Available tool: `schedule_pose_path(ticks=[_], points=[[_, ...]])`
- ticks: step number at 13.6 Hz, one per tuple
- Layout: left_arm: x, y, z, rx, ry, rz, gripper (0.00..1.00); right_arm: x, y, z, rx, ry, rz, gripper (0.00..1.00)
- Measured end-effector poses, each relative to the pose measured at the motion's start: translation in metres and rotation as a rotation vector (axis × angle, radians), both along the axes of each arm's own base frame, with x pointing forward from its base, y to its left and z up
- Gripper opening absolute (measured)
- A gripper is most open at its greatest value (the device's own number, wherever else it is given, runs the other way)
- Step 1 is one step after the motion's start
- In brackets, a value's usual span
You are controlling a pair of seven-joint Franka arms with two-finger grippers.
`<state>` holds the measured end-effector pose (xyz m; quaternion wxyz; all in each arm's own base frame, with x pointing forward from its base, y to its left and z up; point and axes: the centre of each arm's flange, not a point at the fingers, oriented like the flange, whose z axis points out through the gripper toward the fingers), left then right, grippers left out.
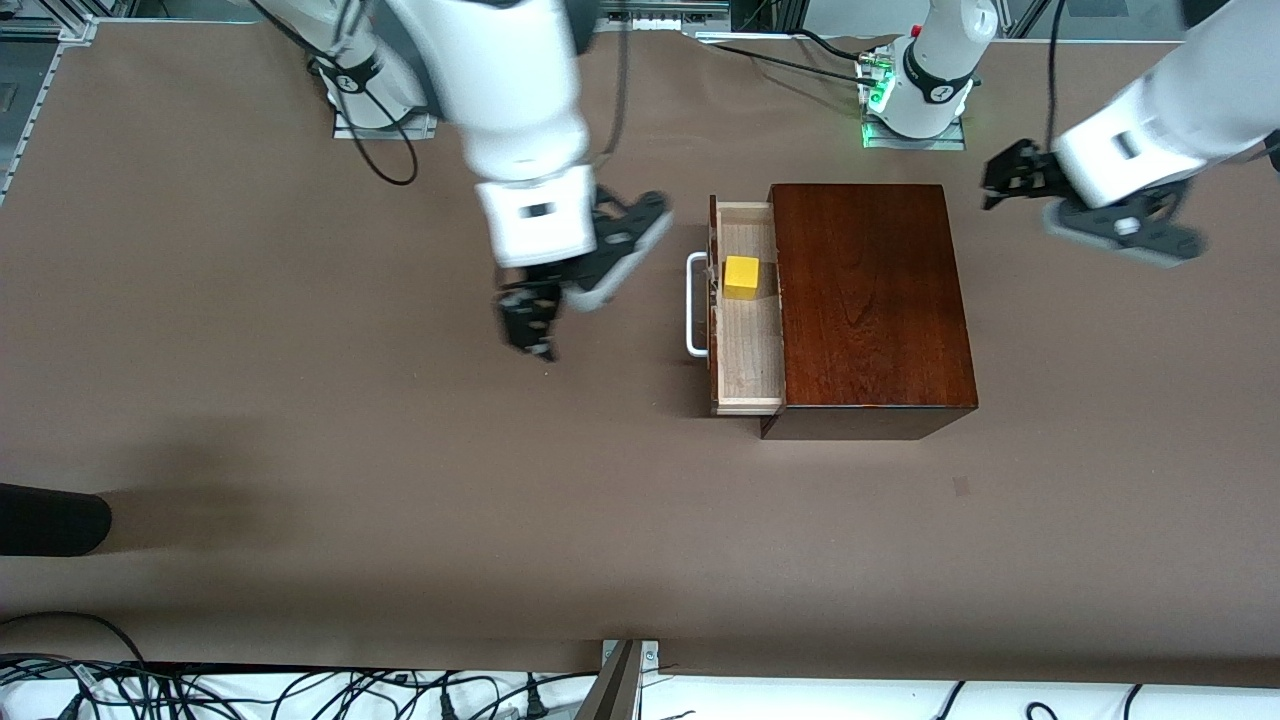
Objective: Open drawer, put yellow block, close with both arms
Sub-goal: 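Raise the right gripper away while the left gripper reaches the drawer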
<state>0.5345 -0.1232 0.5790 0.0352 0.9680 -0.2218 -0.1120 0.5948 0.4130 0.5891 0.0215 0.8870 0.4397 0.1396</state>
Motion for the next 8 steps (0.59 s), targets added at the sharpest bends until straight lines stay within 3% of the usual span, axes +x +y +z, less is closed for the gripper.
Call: schedule_pose_path(ticks=[4,6,8], points=[[-0.004,-0.114,-0.060,-0.160,0.088,-0.413,1.00,0.027,-0.100,0.024,0.065,0.092,-0.193,1.00],[-0.009,-0.183,-0.097,-0.236,0.068,-0.577,1.00,0.019,-0.138,0.033,0.070,0.117,-0.275,1.00],[-0.012,-0.240,-0.131,-0.296,-0.005,-0.738,1.00,0.004,-0.173,0.038,0.070,0.145,-0.363,1.00]])
